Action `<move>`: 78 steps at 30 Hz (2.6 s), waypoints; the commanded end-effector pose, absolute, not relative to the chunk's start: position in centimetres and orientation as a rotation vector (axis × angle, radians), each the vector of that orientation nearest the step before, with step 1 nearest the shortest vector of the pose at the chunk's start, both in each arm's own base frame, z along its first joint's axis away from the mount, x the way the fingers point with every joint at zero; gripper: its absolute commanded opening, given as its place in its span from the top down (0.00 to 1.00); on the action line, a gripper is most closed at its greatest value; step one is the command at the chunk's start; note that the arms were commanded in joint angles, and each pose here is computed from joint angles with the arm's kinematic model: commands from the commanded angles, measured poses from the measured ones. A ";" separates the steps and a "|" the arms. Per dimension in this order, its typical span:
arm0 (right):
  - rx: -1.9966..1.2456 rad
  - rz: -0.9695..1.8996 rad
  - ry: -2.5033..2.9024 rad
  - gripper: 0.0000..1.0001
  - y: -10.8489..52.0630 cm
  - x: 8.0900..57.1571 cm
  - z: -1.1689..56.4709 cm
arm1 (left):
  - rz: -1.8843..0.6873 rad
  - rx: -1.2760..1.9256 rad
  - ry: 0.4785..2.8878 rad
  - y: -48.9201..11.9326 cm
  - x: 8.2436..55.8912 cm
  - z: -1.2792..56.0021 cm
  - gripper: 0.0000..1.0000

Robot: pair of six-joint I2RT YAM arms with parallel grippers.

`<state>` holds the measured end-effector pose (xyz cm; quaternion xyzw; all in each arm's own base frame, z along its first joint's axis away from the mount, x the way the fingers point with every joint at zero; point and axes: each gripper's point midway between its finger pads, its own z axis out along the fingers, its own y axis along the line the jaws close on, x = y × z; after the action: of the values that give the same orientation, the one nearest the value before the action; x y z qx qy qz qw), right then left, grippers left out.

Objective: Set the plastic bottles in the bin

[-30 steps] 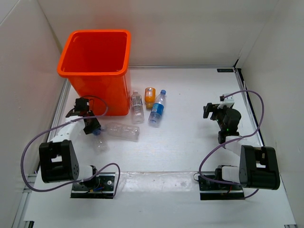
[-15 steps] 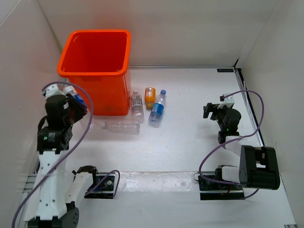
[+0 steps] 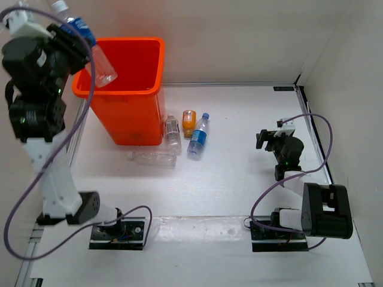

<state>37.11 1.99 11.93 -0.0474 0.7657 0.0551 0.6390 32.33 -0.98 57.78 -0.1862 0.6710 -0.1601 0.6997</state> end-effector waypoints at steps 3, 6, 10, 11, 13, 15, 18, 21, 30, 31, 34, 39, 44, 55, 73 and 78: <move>-0.108 0.104 1.680 0.10 1.8 38.0 14.2 | -0.594 -0.374 1.580 -4.3 40.6 55.9 0.62; -0.108 0.107 1.684 0.10 1.9 38.0 14.0 | -0.626 -0.385 1.583 -4.5 43.7 54.6 0.59; -0.107 0.106 1.684 0.10 1.9 38.0 14.0 | -0.602 -0.390 1.606 -4.4 46.6 53.0 0.38; -0.105 0.106 1.681 0.10 1.9 38.1 14.2 | -0.554 -0.418 1.624 -3.6 47.3 52.0 0.03; -0.107 0.105 1.683 0.10 1.9 38.0 14.1 | -0.512 -0.447 1.640 -3.0 46.5 51.9 0.00; -0.108 0.107 1.681 0.10 1.9 38.0 14.1 | -0.427 -0.502 1.631 -1.6 45.2 52.1 0.00; -0.105 0.107 1.683 0.10 1.9 38.0 14.1 | -0.328 -0.516 1.609 -1.2 40.2 52.8 0.00; -0.106 0.108 1.683 0.10 1.9 38.0 14.1 | -0.237 -0.555 1.635 -0.7 34.4 48.6 0.00; -0.107 0.110 1.678 0.10 1.7 38.1 14.2 | -0.219 -0.553 1.720 -0.6 24.1 35.2 0.00; -0.109 0.112 1.681 0.10 1.8 38.0 14.1 | -0.233 -0.531 1.725 -0.9 23.6 34.9 0.00; -0.108 0.112 1.686 0.10 1.7 38.0 13.9 | -0.340 -0.452 1.782 -3.2 22.8 31.4 0.00; -0.108 0.112 1.684 0.10 1.7 38.0 14.0 | -0.498 -0.458 1.871 -6.4 23.9 23.3 0.00; -0.108 0.111 1.680 0.10 1.8 38.0 14.1 | -0.452 -0.542 2.010 -6.2 23.3 19.3 0.00; -0.112 0.119 1.678 0.10 1.7 38.0 14.2 | -0.427 -0.811 2.199 -6.0 20.2 16.8 0.00; -0.124 0.136 1.669 0.10 1.6 37.9 14.2 | -0.570 -1.432 1.929 -6.4 25.7 11.2 0.00; -0.123 0.137 1.670 0.10 1.6 37.9 14.2 | -0.485 -1.481 2.115 -8.4 28.6 6.8 0.00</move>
<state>37.09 1.47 11.97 -0.0470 0.7651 0.0590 0.6394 25.53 -7.04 7.30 -0.5419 0.7803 -0.1642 0.2656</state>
